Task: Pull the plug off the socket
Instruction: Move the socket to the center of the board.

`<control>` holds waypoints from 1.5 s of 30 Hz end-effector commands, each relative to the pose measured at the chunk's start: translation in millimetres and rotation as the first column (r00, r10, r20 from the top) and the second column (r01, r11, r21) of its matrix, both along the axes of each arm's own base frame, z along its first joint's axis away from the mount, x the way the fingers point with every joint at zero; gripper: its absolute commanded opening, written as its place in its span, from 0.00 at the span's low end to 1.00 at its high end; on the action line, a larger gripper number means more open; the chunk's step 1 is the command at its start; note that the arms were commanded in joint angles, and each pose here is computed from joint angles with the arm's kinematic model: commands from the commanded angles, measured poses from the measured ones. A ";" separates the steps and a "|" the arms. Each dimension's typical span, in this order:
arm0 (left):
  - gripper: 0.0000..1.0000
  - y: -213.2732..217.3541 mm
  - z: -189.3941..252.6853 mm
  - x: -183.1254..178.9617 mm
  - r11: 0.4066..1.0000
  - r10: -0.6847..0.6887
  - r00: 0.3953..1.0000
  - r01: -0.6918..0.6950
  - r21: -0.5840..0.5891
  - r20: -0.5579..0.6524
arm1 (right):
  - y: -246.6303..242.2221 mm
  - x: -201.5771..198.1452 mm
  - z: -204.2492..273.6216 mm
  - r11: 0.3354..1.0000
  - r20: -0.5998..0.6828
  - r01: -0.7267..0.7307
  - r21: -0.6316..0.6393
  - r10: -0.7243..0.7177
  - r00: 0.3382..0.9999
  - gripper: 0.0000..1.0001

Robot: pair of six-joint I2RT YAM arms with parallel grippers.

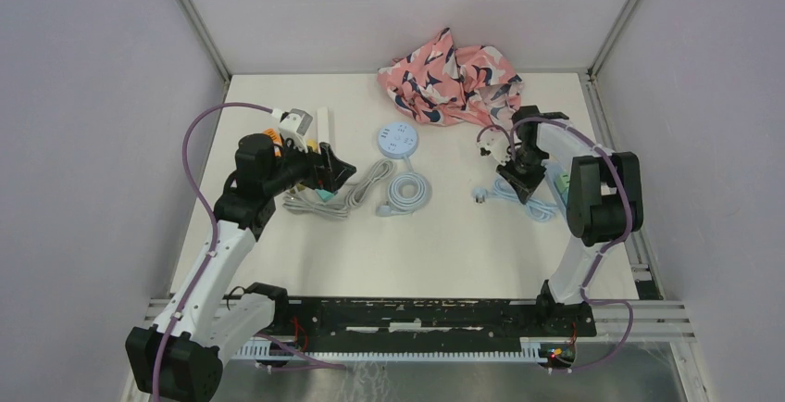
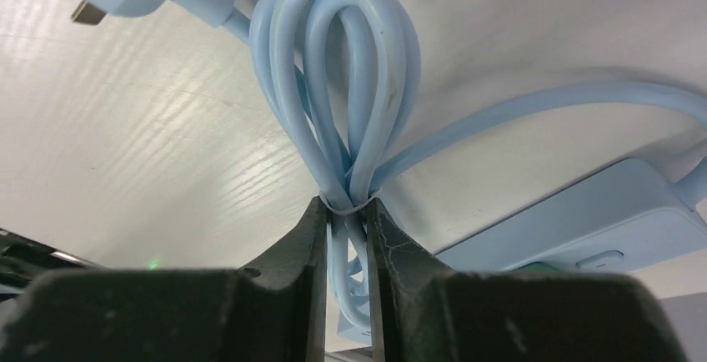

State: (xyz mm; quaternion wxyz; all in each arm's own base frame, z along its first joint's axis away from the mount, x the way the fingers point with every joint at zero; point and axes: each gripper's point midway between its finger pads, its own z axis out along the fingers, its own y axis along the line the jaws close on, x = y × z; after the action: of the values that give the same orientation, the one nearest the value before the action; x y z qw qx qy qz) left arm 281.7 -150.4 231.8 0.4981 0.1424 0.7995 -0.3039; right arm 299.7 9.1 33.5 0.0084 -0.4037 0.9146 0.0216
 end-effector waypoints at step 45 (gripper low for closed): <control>0.99 -1.7 -3.8 6.3 0.999 -0.043 0.999 0.042 0.031 0.022 | 254.1 -142.8 109.9 0.507 0.013 -0.499 0.703 0.691 0.722 0.74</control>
State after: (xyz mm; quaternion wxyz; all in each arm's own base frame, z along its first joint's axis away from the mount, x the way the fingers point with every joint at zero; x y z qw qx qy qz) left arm 285.8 -147.9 220.5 0.4857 0.1404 0.8107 -0.2952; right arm 146.0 276.1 101.0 -0.0403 -0.6581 0.6574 0.3648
